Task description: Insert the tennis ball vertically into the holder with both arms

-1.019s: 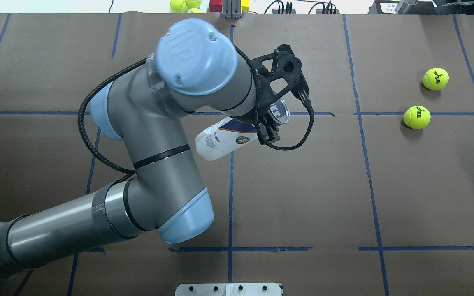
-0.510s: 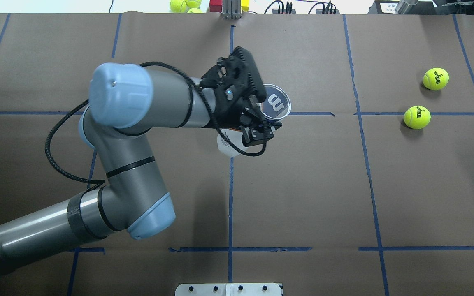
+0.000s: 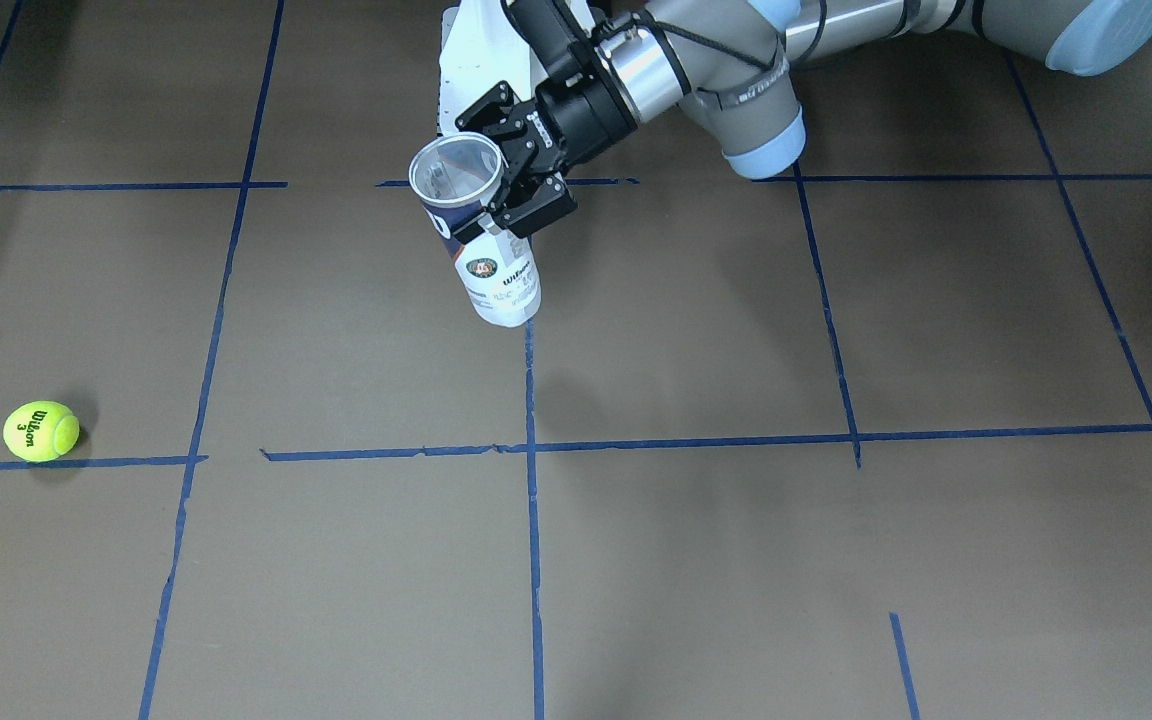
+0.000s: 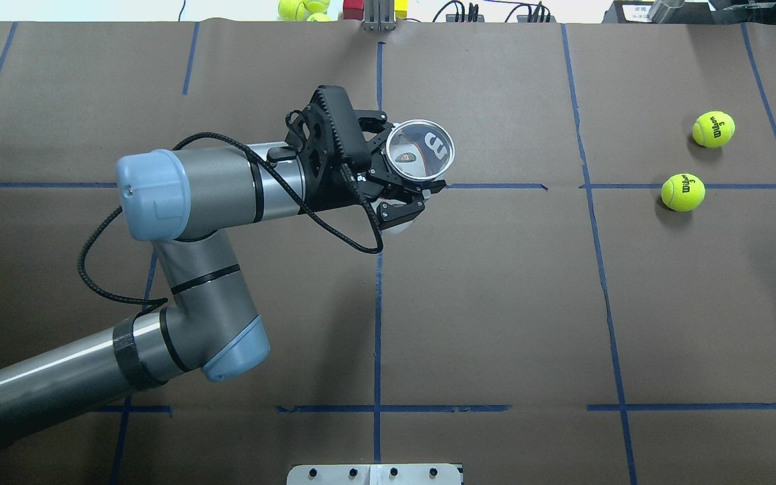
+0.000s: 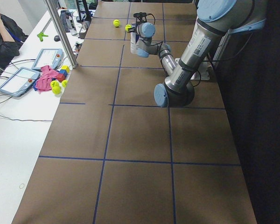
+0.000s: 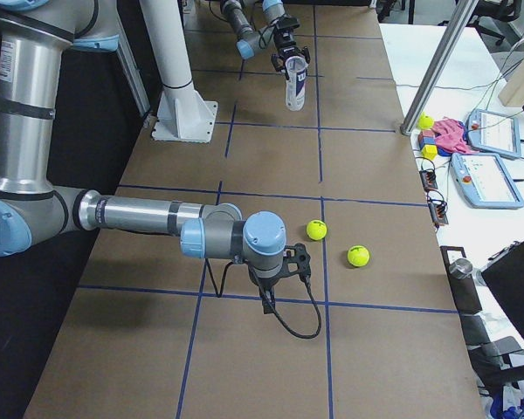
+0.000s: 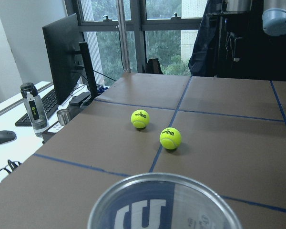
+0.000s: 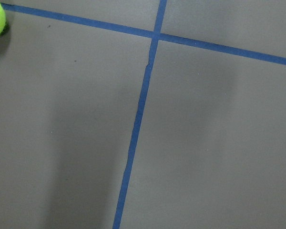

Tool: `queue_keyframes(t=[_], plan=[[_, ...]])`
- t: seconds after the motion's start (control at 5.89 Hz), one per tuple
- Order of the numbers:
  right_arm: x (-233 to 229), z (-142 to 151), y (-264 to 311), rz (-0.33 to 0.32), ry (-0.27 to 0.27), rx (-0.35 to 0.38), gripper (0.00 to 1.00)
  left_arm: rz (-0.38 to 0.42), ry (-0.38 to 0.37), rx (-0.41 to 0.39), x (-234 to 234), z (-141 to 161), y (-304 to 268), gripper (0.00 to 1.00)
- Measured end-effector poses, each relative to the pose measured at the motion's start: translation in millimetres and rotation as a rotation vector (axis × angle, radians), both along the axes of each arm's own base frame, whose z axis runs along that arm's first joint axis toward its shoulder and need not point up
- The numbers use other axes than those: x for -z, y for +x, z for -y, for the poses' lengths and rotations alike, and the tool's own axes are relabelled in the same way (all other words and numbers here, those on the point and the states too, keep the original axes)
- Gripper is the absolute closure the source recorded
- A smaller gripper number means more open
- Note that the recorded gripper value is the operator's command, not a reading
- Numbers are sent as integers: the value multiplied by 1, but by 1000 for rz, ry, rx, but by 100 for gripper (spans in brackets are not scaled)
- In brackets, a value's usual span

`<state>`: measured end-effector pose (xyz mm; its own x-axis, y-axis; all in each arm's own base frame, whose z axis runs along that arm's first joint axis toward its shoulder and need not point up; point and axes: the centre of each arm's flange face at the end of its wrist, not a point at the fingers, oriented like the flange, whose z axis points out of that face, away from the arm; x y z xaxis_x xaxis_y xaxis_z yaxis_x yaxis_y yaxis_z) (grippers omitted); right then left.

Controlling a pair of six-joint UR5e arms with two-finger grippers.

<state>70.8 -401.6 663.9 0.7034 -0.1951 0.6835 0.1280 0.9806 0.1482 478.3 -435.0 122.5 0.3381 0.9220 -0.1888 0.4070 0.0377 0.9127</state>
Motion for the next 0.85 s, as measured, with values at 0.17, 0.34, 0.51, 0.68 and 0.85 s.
queue_keyframes(t=[0.17, 0.34, 0.51, 0.68, 0.85], plan=[[0, 0, 0, 0, 0, 0, 0, -41, 11, 26, -26, 10, 11, 36], [0, 0, 0, 0, 1, 0, 0, -67, 19, 37, -51, 17, 21, 36], [0, 0, 0, 0, 1, 0, 0, -79, 24, 42, -73, 22, 29, 34], [0, 0, 0, 0, 0, 0, 0, -76, 22, 41, -89, 25, 36, 34], [0, 0, 0, 0, 0, 0, 0, -68, 16, 40, -103, 28, 42, 34]])
